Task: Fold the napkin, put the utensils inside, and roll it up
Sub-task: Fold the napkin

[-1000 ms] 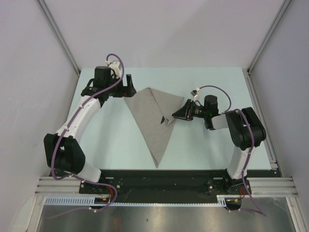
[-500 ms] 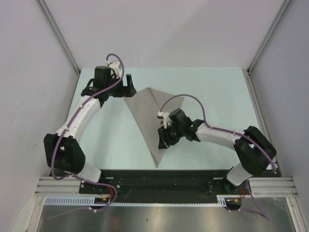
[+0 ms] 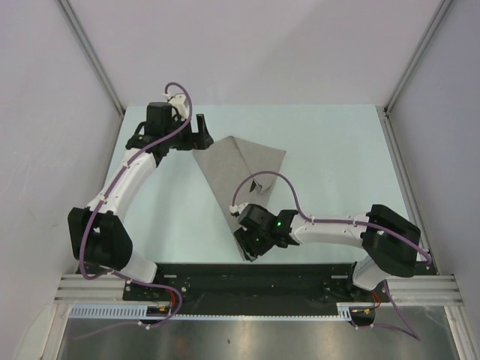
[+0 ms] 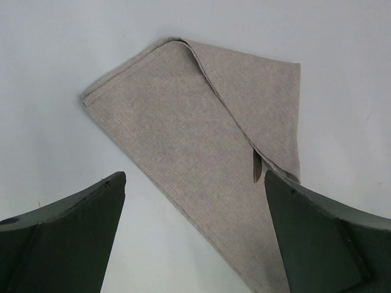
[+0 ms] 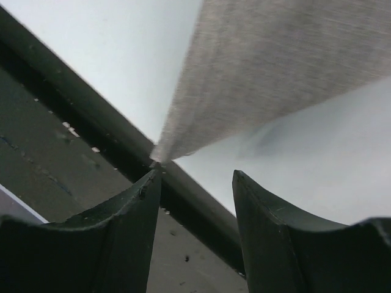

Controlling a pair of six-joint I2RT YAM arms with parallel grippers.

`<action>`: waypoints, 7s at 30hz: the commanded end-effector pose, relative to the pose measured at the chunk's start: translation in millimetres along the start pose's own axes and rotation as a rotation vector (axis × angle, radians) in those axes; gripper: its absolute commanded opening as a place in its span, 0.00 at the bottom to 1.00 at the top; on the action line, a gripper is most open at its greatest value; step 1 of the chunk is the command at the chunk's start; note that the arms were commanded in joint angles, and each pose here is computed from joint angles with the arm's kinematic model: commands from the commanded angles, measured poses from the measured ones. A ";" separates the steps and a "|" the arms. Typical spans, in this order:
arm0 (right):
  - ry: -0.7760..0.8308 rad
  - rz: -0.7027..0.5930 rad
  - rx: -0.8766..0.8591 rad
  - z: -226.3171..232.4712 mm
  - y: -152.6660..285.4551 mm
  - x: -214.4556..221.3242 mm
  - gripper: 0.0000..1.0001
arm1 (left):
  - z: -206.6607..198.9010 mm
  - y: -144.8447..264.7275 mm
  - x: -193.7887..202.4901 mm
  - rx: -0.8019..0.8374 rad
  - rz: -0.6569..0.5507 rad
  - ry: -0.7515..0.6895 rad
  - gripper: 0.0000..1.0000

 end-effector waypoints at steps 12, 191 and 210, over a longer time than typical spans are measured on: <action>0.179 -0.107 0.181 33.2 -2.4 -33.4 0.61 | -13.4 13.9 -17.5 0.053 -0.068 -0.002 1.00; -0.102 -0.299 0.267 -371.7 32.8 -219.5 0.76 | 7.6 3.2 -15.2 0.038 -0.040 0.058 1.00; -0.237 -0.375 -0.042 -390.9 -18.0 -190.5 0.47 | 10.5 0.9 -13.8 0.024 -0.034 0.058 1.00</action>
Point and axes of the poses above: each gripper's point midway between its finger pads, its own y axis back along the fingers, its own z axis along the line the jaws close on, x = y × z, the point moved 3 cm from there along y, back along the fingers, and after that the axes turned 8 degrees about y, right-handed, at the moved point
